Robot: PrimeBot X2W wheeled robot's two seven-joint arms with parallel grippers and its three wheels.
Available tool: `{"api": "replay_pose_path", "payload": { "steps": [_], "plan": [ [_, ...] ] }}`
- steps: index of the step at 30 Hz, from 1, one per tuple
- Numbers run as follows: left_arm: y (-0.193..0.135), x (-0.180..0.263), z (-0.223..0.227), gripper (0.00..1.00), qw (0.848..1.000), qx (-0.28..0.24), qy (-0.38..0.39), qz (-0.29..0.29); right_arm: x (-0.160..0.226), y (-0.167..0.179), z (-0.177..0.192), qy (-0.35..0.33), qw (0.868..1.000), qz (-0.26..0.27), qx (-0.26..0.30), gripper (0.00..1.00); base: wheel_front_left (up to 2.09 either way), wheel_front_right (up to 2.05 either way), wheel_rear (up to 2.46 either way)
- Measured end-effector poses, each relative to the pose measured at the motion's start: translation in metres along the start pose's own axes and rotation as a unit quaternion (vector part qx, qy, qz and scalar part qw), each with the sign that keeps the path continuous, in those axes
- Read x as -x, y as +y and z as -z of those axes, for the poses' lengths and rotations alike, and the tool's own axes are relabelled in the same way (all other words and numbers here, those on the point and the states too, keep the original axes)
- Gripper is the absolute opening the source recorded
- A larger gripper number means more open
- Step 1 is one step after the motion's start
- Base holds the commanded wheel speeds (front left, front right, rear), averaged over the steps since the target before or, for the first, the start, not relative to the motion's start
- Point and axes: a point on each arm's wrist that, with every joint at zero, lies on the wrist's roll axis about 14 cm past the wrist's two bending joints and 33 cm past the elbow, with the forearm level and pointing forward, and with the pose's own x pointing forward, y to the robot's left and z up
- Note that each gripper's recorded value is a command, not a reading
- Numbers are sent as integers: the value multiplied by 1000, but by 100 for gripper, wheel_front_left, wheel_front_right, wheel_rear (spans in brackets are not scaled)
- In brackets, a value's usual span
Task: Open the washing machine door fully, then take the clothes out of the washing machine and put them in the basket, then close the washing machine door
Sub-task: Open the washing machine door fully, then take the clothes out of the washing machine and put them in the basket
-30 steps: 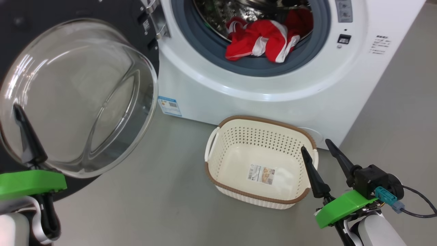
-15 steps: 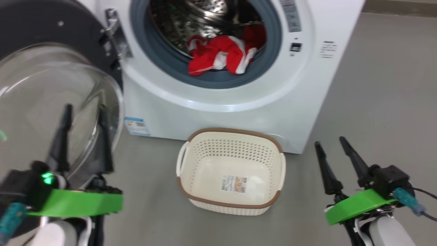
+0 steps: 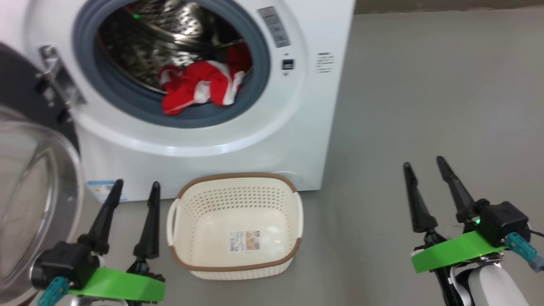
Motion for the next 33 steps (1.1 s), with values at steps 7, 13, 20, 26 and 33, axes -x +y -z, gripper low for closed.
{"api": "replay_pose_path", "payload": {
  "steps": [7,13,20,26,33],
  "plan": [
    [-15,2,23,100,999,5,28,20,25,-12,-23,-28,999,20,16,100,0,0,0],
    [-24,11,36,100,998,16,46,25,46,-27,-32,-35,998,46,35,100,0,0,0],
    [-26,24,44,100,998,12,60,27,66,-33,-36,-39,997,62,37,100,0,0,0],
    [-18,35,48,100,998,7,69,11,78,-34,-34,-36,997,65,38,100,0,0,0],
    [-15,42,47,100,998,0,69,8,82,-36,-36,-39,996,69,38,100,0,0,0]
  ]
}}
